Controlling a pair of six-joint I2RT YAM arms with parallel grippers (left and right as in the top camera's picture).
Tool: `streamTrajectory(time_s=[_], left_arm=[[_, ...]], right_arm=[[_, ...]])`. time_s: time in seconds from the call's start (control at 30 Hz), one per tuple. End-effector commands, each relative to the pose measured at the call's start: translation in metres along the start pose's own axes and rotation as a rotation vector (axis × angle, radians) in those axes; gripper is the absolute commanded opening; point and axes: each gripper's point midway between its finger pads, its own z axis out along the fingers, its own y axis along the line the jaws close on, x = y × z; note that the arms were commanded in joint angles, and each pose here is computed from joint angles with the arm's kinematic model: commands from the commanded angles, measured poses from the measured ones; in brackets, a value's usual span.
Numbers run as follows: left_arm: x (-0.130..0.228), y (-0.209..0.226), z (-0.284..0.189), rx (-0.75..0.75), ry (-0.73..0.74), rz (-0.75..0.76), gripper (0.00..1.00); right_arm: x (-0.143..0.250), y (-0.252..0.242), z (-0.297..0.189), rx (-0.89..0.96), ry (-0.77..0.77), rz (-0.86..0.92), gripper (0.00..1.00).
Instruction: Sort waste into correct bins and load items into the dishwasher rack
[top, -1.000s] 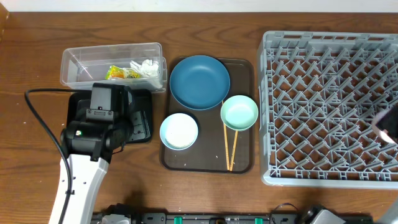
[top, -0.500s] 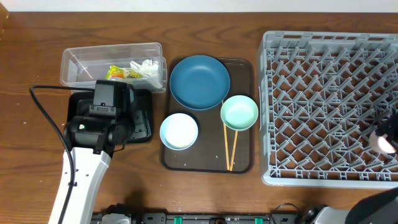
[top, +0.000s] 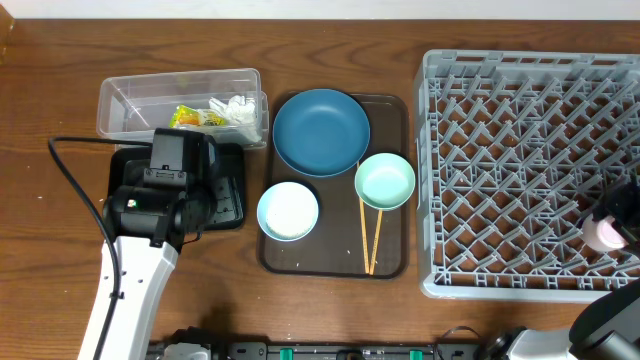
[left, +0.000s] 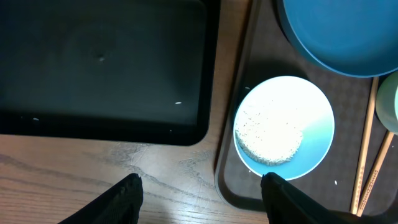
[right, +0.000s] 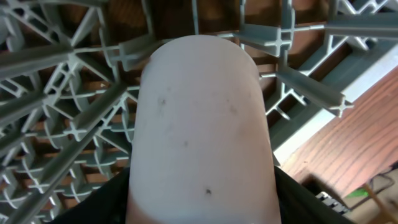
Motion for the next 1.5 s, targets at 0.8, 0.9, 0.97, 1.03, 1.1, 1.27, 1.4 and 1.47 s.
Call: streamTrajectory(time_s=[0.8, 0.9, 0.97, 1.03, 1.1, 1.27, 1.4, 1.47], left_arm=[[-0.002, -0.002, -0.001, 0.015, -0.002, 0.001, 0.71], [-0.003, -0.005, -0.001, 0.030, -0.005, 0.001, 0.71], [-0.005, -0.005, -0.001, 0.031, -0.009, 0.001, 0.71], [-0.006, -0.006, 0.000, 0.032, -0.009, 0.001, 0.72], [-0.005, -0.006, 0.002, 0.034, -0.002, 0.000, 0.72], [-0.004, -0.006, 0.007, 0.028, 0.020, 0.000, 0.72], [-0.003, -0.009, 0.010, 0.041, 0.037, -0.001, 0.72], [-0.003, -0.008, 0.012, 0.040, 0.040, -0.001, 0.72]], right_arm=[[0.039, 0.117, -0.093, -0.468, -0.222, -0.404, 0.72], [0.057, 0.134, -0.102, -0.490, -0.230, -0.493, 0.73], [0.078, 0.152, -0.106, -0.539, -0.205, -0.614, 0.66], [0.102, 0.169, -0.108, -0.588, -0.168, -0.726, 0.38], [0.119, 0.181, -0.107, -0.598, -0.137, -0.798, 0.10], [0.160, 0.211, -0.096, -0.603, -0.050, -0.955, 0.01], [0.189, 0.234, -0.085, -0.605, 0.004, -1.059, 0.01], [0.202, 0.249, -0.077, -0.602, 0.020, -1.101, 0.01]])
